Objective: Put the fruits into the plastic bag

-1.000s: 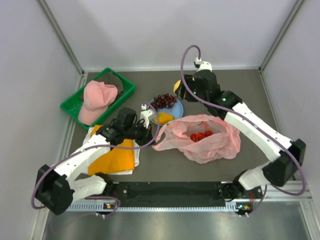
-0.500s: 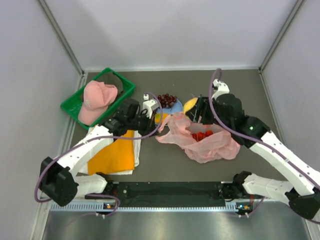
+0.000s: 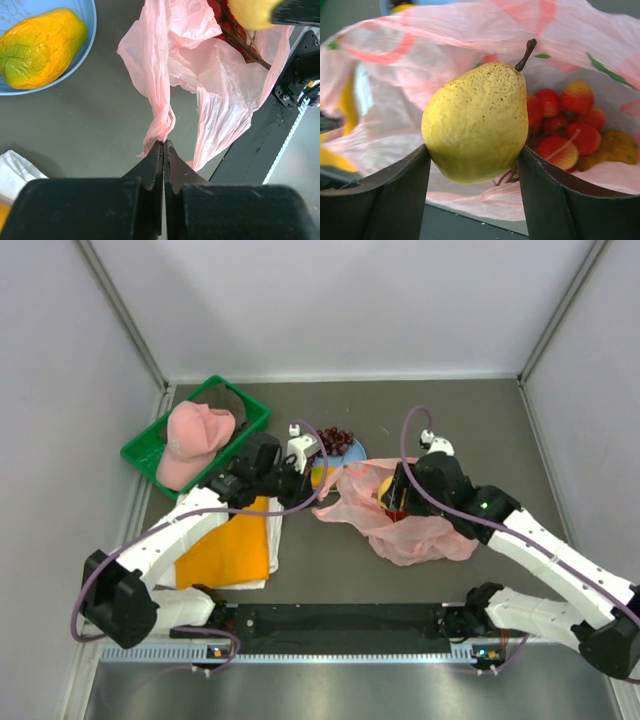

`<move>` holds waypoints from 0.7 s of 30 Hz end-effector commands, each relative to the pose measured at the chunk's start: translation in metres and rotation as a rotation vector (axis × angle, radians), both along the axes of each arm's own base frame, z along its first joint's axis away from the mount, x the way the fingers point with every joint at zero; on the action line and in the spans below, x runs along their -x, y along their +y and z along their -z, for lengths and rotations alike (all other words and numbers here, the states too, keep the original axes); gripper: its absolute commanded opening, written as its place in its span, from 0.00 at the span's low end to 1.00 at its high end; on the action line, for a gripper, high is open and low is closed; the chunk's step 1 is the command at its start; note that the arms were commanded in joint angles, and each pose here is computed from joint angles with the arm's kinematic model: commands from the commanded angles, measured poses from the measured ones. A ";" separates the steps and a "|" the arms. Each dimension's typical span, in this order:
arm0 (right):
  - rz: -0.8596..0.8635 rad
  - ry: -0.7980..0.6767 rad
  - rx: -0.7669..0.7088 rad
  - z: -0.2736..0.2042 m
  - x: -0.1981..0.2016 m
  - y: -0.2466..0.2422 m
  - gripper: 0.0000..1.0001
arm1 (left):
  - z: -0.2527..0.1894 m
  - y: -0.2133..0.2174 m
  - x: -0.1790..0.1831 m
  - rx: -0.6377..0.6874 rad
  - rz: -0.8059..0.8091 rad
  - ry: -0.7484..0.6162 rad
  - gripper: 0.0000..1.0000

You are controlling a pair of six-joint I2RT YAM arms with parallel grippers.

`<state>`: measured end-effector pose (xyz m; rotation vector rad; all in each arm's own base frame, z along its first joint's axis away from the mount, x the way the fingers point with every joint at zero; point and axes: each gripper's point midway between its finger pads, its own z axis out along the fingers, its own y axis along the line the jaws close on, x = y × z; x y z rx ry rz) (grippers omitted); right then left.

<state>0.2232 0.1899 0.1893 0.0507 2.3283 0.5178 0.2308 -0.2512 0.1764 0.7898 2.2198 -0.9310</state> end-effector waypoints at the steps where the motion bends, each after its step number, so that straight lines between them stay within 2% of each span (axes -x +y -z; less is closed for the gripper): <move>1: 0.142 0.009 0.137 0.013 -0.012 -0.024 0.57 | -0.021 0.001 0.002 0.042 0.031 -0.092 0.00; 6: 0.211 0.042 0.261 0.034 -0.012 -0.034 0.58 | -0.017 0.010 0.004 0.011 0.003 -0.118 0.00; 16: 0.240 0.132 0.275 0.073 0.013 -0.038 0.63 | -0.024 0.010 0.008 0.036 0.012 -0.136 0.00; 21: 0.240 0.161 0.315 0.086 0.016 -0.040 0.71 | -0.024 0.011 0.008 0.033 0.007 -0.145 0.00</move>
